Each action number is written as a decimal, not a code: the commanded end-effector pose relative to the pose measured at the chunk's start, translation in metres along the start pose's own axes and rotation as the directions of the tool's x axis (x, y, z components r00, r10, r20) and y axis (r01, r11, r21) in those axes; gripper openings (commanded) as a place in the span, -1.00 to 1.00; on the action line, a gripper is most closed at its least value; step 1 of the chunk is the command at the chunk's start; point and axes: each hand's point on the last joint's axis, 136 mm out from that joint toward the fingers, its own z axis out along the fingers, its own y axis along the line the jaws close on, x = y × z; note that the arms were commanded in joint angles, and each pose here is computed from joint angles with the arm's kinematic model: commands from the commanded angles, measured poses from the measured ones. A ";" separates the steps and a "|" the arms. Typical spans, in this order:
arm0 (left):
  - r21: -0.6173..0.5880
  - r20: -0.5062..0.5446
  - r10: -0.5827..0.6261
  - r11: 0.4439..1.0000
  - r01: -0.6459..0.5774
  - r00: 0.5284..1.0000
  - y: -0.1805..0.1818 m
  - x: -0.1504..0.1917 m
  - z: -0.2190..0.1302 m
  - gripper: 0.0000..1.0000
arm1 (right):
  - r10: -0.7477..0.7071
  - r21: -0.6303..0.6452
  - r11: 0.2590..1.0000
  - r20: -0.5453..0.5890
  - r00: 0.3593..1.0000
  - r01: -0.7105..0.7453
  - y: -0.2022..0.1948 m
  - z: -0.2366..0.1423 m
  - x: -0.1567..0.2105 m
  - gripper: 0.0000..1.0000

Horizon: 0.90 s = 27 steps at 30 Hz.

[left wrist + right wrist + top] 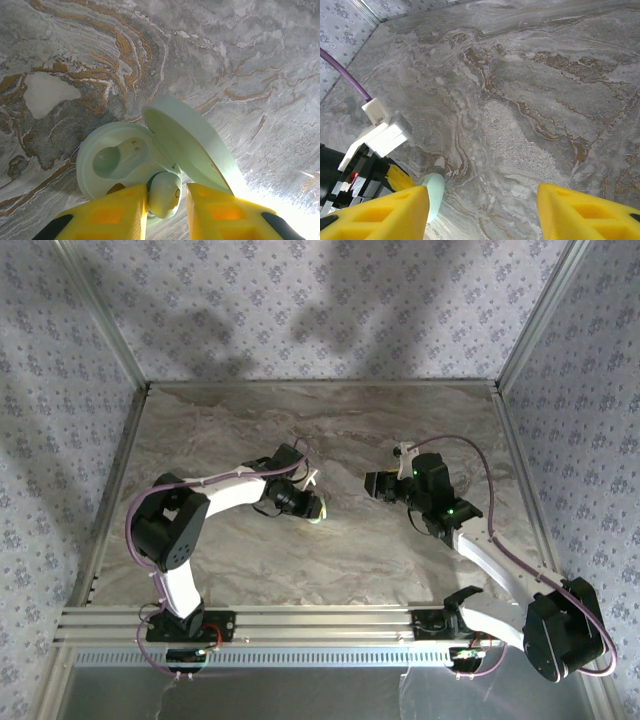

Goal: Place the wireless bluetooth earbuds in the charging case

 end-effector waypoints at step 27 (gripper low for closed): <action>-0.082 0.114 0.003 0.997 0.007 0.994 -0.007 -0.003 -0.052 -0.25 | -0.027 -0.046 0.999 -0.005 1.000 0.027 0.012 0.000 -0.002 0.22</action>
